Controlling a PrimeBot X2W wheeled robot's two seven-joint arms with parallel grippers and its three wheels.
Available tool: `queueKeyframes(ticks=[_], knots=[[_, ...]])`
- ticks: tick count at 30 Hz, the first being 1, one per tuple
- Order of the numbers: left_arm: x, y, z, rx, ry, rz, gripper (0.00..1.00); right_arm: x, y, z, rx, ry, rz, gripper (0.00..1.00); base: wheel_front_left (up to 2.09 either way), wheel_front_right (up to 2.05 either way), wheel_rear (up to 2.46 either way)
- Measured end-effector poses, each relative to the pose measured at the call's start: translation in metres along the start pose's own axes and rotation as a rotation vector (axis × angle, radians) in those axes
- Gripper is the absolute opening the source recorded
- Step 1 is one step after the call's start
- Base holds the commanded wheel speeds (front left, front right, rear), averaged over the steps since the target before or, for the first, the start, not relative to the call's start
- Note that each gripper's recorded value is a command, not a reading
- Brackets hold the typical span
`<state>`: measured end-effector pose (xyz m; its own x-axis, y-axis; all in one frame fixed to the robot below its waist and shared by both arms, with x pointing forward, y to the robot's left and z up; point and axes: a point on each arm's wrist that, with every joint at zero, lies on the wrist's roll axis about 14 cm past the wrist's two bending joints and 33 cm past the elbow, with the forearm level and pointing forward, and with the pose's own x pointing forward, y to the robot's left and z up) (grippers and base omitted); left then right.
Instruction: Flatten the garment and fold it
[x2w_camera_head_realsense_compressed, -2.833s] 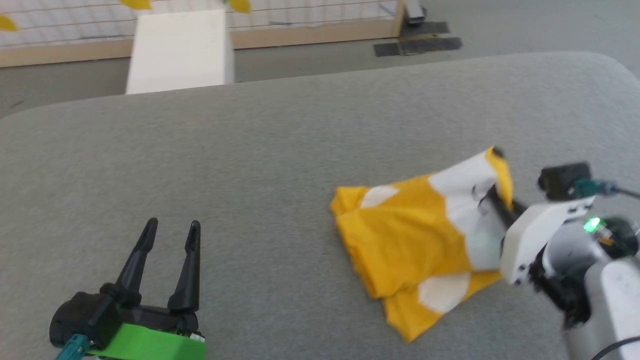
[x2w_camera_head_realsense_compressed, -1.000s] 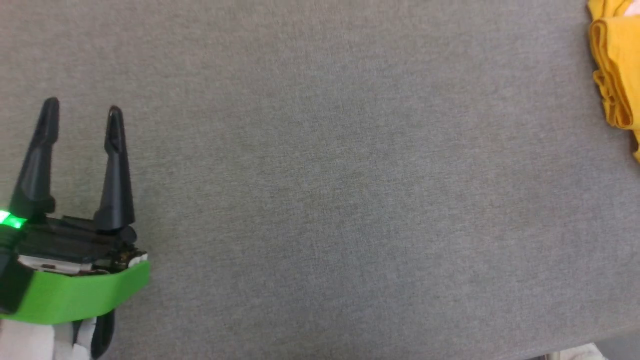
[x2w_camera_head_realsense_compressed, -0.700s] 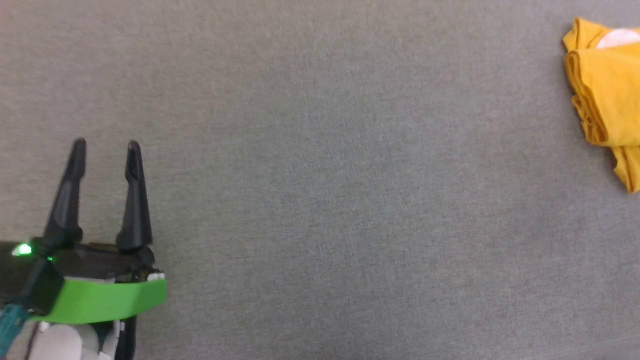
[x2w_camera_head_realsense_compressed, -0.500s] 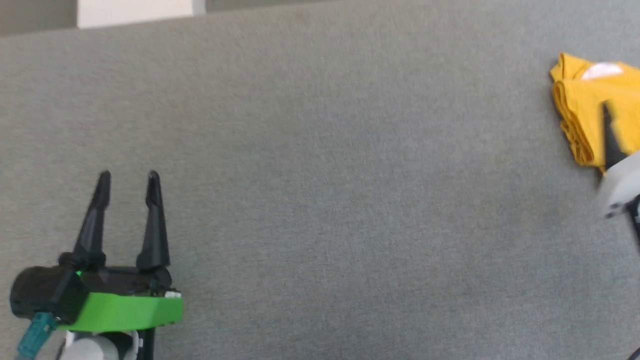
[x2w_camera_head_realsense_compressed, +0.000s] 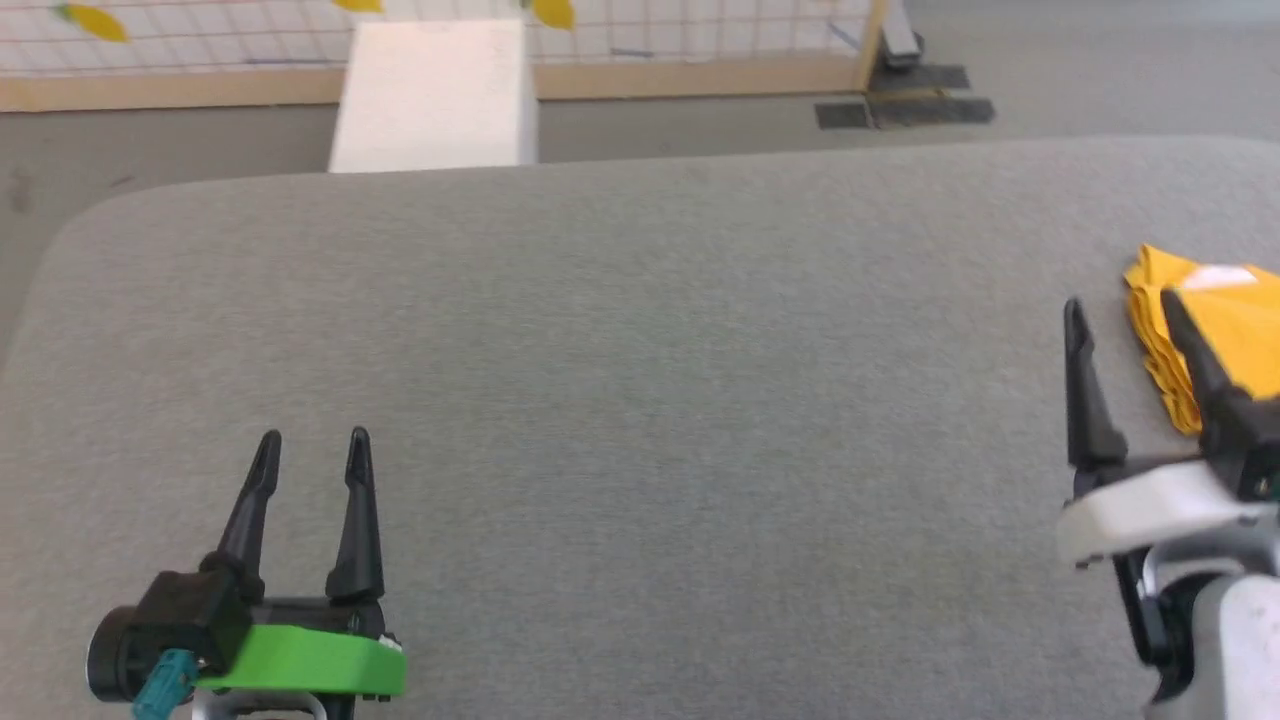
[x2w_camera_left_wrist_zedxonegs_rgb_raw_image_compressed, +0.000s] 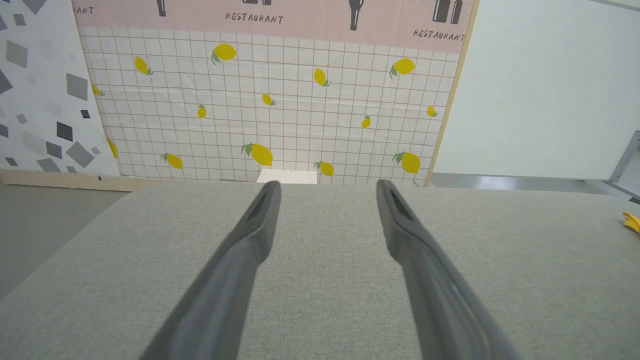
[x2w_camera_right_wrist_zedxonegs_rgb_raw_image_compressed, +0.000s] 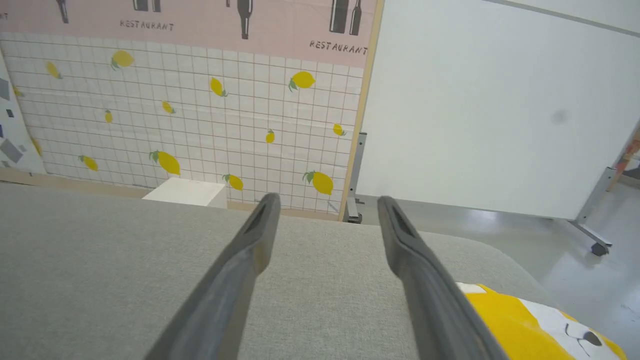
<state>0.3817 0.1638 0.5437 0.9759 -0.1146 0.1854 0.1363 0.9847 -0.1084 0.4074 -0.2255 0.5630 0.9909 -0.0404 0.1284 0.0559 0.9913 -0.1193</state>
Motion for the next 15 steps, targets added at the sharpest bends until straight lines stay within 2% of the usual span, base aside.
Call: queueKeyframes(ticks=[8, 15], knots=[[-0.022, 0.017, 0.006, 0.04, -0.004, 0.071, 1.0, -0.014, 0.036, 0.006, 0.028, -0.069, 0.092, 1.0, 0.0, 0.0, 0.0], [-0.036, 0.021, 0.004, 0.039, 0.009, 0.101, 1.0, -0.027, 0.042, -0.023, 0.081, -0.004, 0.102, 1.0, 0.0, 0.0, 0.0]])
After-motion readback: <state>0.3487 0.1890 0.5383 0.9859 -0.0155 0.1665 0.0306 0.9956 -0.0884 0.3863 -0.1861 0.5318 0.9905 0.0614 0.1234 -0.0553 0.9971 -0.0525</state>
